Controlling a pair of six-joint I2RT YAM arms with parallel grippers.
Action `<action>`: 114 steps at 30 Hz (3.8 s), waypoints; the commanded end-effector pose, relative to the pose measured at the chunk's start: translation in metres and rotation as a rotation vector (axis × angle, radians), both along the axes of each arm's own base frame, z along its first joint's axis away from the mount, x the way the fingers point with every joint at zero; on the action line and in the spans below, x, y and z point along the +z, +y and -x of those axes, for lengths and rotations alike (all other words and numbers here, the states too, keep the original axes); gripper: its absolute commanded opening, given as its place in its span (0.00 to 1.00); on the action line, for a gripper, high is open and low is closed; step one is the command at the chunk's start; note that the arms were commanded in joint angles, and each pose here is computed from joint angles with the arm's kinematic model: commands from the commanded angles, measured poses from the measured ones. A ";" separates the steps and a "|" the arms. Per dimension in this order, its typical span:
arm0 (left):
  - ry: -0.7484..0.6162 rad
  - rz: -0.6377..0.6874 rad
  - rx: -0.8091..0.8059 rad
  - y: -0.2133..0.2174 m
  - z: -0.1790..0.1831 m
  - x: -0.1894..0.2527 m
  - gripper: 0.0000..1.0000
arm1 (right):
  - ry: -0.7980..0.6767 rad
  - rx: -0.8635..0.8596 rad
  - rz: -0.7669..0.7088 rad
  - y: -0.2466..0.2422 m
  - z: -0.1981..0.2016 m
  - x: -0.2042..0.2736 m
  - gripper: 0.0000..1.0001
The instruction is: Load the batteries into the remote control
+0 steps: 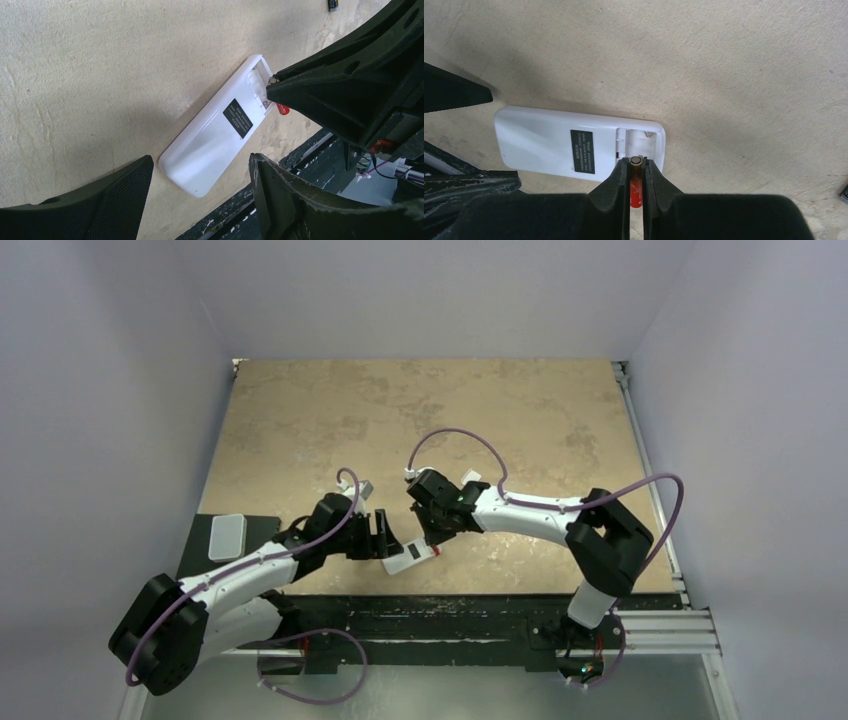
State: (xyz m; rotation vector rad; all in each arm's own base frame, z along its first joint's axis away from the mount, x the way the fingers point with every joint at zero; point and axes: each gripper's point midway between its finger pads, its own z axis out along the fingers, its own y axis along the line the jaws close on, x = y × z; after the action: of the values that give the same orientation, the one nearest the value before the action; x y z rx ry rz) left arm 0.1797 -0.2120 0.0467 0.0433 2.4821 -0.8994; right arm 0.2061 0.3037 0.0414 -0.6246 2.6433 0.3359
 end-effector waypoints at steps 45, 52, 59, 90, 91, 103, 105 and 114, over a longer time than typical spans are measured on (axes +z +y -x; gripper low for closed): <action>-0.066 0.050 -0.047 -0.012 -0.009 0.023 0.72 | -0.032 -0.056 0.030 0.004 -0.010 0.007 0.25; -0.065 0.051 -0.047 -0.012 -0.008 0.023 0.72 | -0.028 -0.045 0.024 0.011 -0.009 0.008 0.26; -0.065 0.054 -0.048 -0.012 -0.008 0.022 0.72 | -0.027 -0.043 0.037 0.012 -0.009 0.005 0.27; -0.044 0.056 -0.059 -0.013 -0.003 0.018 0.73 | -0.065 -0.027 0.073 -0.010 0.012 0.021 0.30; -0.044 0.056 -0.058 -0.013 -0.004 0.018 0.73 | -0.065 -0.024 0.077 -0.012 0.012 0.021 0.31; -0.046 0.055 -0.056 -0.013 -0.004 0.018 0.72 | -0.031 0.026 0.066 -0.007 0.019 0.010 0.33; -0.047 0.056 -0.057 -0.013 -0.004 0.019 0.72 | -0.027 0.031 0.066 -0.007 0.020 0.009 0.33; -0.048 0.057 -0.056 -0.013 -0.004 0.019 0.72 | -0.026 0.033 0.094 -0.009 0.018 0.002 0.34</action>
State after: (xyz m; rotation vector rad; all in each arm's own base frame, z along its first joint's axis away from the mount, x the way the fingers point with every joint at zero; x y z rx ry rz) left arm 0.1773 -0.2185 0.0540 0.0910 2.4724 -0.9485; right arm 0.1876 0.2944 0.0466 -0.6789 2.6440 0.2267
